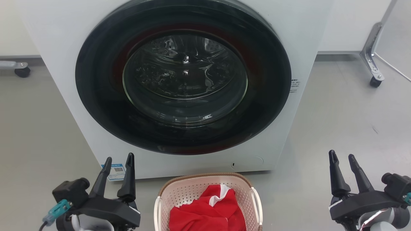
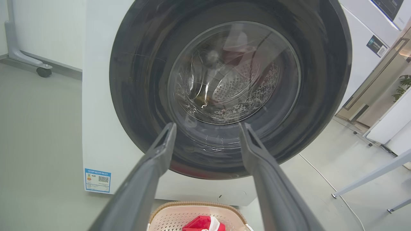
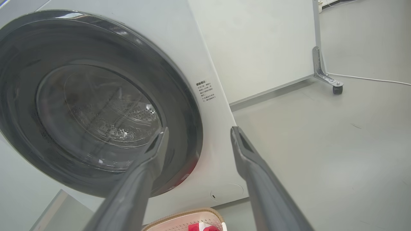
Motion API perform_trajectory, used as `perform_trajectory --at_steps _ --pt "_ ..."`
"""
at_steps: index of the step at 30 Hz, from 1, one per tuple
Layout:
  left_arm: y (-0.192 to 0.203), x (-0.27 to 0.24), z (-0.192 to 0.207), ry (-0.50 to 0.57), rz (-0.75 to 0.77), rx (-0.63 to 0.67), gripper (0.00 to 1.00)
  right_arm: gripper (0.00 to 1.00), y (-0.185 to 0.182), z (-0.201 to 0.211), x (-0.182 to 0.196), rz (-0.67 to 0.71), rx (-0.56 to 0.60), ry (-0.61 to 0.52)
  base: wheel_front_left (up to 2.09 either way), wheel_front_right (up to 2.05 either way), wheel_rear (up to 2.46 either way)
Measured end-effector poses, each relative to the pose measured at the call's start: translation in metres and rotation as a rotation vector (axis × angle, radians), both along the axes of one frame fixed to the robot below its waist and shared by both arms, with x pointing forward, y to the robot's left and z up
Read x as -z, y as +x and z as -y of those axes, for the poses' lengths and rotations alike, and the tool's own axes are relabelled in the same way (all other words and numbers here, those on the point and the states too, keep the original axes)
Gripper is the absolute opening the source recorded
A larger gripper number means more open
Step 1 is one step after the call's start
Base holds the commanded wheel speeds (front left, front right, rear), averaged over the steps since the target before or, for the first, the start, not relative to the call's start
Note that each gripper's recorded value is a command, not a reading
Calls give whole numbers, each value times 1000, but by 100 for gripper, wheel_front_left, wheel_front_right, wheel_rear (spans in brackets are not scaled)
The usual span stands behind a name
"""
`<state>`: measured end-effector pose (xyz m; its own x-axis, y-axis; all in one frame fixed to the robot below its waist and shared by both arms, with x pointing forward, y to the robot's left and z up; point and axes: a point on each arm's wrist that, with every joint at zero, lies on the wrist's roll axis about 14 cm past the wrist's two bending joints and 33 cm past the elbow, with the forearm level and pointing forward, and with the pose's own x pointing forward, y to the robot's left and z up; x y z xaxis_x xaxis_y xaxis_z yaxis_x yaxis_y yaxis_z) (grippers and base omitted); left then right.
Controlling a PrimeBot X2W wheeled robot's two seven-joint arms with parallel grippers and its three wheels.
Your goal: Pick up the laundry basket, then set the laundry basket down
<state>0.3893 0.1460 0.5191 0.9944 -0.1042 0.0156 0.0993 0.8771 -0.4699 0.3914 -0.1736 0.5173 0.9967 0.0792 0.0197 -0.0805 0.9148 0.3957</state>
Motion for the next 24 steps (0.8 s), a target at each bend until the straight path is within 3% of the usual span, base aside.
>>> perform_trajectory --at_steps 24 --pt "-5 0 8 263 70 -5 100 100 -6 -15 0 83 -55 -325 0 0 0"
